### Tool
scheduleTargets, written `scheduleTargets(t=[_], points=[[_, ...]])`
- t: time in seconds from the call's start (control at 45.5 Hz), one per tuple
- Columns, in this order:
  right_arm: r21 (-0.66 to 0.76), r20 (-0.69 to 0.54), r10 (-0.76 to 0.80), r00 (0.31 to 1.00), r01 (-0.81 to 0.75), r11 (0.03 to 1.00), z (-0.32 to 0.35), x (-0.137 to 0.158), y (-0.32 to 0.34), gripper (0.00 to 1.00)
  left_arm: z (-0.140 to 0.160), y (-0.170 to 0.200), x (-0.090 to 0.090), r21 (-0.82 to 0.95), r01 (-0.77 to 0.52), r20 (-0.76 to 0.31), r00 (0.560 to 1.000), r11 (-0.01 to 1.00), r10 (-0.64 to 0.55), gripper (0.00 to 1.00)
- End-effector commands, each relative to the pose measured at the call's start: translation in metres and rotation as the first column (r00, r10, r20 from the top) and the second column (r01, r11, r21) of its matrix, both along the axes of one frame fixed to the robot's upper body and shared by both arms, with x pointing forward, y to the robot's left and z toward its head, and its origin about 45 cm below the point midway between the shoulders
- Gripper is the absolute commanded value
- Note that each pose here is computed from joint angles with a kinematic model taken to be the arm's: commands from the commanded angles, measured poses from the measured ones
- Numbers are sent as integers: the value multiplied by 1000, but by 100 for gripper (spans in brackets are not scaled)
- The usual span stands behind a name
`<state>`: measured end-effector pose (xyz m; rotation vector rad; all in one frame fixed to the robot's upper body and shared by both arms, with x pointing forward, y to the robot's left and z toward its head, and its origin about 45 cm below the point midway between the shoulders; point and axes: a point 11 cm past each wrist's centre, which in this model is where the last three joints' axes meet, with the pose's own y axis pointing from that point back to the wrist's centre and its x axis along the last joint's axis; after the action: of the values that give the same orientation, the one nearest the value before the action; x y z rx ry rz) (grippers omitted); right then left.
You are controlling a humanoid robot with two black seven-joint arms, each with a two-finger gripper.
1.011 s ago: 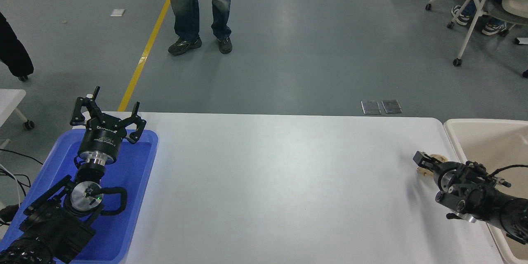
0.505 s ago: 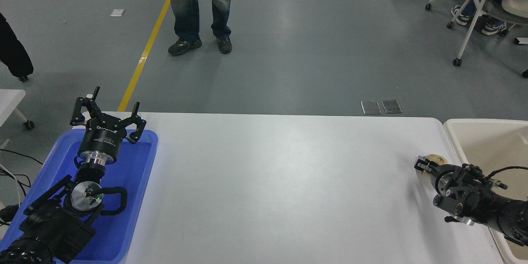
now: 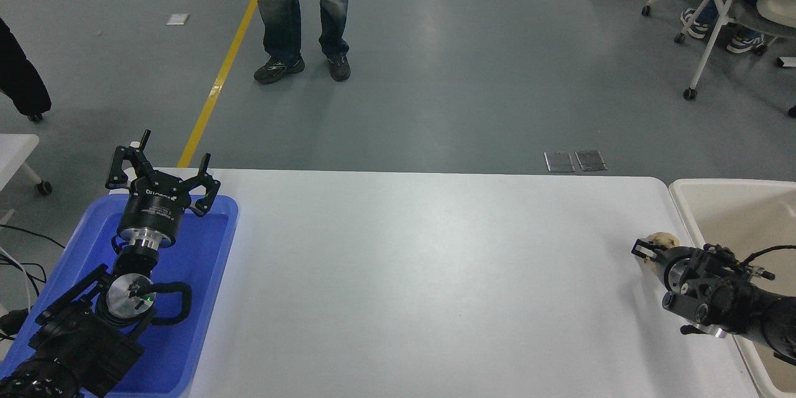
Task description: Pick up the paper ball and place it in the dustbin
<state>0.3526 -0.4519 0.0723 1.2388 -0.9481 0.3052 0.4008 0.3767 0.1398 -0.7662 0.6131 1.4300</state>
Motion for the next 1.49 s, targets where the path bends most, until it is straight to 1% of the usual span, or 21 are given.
scheduleTargets(t=[0.0, 0.154, 0.242, 0.374, 0.747, 1.011, 1.473], points=[[6, -55, 24, 998, -23, 1000, 53, -6, -18, 0, 0, 0, 0, 0, -1, 0, 1000, 1000, 1, 100], [19, -56, 60, 997, -59, 998, 103, 2, -12, 0, 0, 0, 0, 0, 0, -1, 1000, 1000, 0, 100], [28, -47, 81, 996, -80, 996, 141, 13, -6, 0, 0, 0, 0, 0, 0, -1, 1000, 1000, 0, 100], [35, -32, 83, 996, -82, 996, 182, 21, -6, 0, -1, 0, 0, 0, 1, -2, 1000, 1000, -1, 100], [20, -21, 96, 995, -95, 995, 269, 37, -10, 0, -1, 0, 0, 1, 1, -2, 1000, 1000, -1, 100], [19, -12, 102, 995, -102, 995, 295, 40, -9, 0, -1, 0, 0, 1, 1, -2, 1000, 1000, -1, 100], [12, -18, 101, 995, -100, 995, 293, 39, -11, 0, -1, 0, 0, 1, 1, -2, 1000, 1000, -1, 100]])
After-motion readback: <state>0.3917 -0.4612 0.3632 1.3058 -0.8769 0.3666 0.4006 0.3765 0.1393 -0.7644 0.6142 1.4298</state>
